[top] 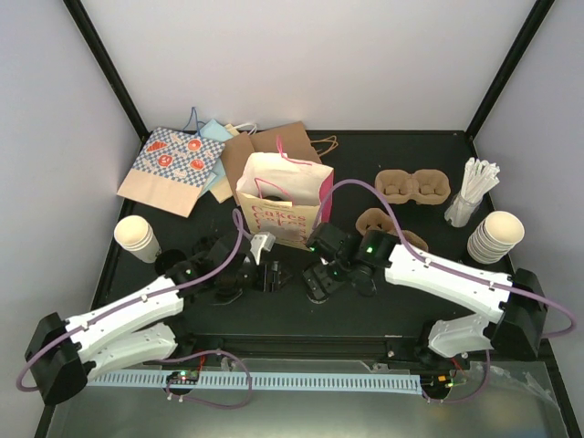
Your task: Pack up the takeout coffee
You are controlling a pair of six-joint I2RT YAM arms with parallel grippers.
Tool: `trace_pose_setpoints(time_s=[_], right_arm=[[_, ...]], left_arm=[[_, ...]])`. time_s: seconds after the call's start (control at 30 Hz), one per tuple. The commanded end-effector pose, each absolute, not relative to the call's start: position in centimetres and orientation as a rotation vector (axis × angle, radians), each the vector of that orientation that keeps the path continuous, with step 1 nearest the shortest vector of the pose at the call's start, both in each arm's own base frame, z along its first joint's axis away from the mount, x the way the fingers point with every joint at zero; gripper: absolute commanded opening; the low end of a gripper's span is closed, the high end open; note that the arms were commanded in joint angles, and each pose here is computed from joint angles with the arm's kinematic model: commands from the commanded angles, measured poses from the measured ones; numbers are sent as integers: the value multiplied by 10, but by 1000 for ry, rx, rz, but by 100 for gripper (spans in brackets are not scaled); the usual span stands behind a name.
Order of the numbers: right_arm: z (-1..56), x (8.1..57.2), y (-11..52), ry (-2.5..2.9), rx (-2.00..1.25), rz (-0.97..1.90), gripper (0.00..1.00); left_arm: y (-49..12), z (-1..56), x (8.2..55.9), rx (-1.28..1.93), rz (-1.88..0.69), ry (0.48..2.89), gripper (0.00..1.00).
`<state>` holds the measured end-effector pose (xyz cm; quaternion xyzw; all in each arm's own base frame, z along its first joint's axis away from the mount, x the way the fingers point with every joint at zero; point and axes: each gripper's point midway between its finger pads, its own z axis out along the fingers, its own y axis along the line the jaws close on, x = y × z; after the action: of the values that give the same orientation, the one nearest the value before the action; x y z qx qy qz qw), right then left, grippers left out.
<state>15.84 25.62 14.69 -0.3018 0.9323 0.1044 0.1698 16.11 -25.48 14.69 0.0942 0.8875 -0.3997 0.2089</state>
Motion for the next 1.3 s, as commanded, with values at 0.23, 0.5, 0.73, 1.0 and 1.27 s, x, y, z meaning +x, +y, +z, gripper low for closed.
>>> trace_pose_setpoints(time_s=[0.23, 0.5, 0.73, 1.0, 1.27], right_arm=[[146, 164, 266, 2651, -812, 203, 94], [140, 161, 269, 2666, -831, 205, 80], [132, 158, 266, 2679, -856, 180, 72], [124, 147, 266, 2684, -881, 204, 72], [114, 140, 264, 2695, -868, 231, 73]], left_arm=[[-280, 145, 165, 285, -1314, 2510, 57], [-283, 136, 167, 281, -1324, 2526, 54], [-290, 130, 167, 289, -1363, 2537, 51], [-292, 125, 168, 287, -1371, 2545, 51], [-291, 111, 166, 271, -1352, 2598, 47]])
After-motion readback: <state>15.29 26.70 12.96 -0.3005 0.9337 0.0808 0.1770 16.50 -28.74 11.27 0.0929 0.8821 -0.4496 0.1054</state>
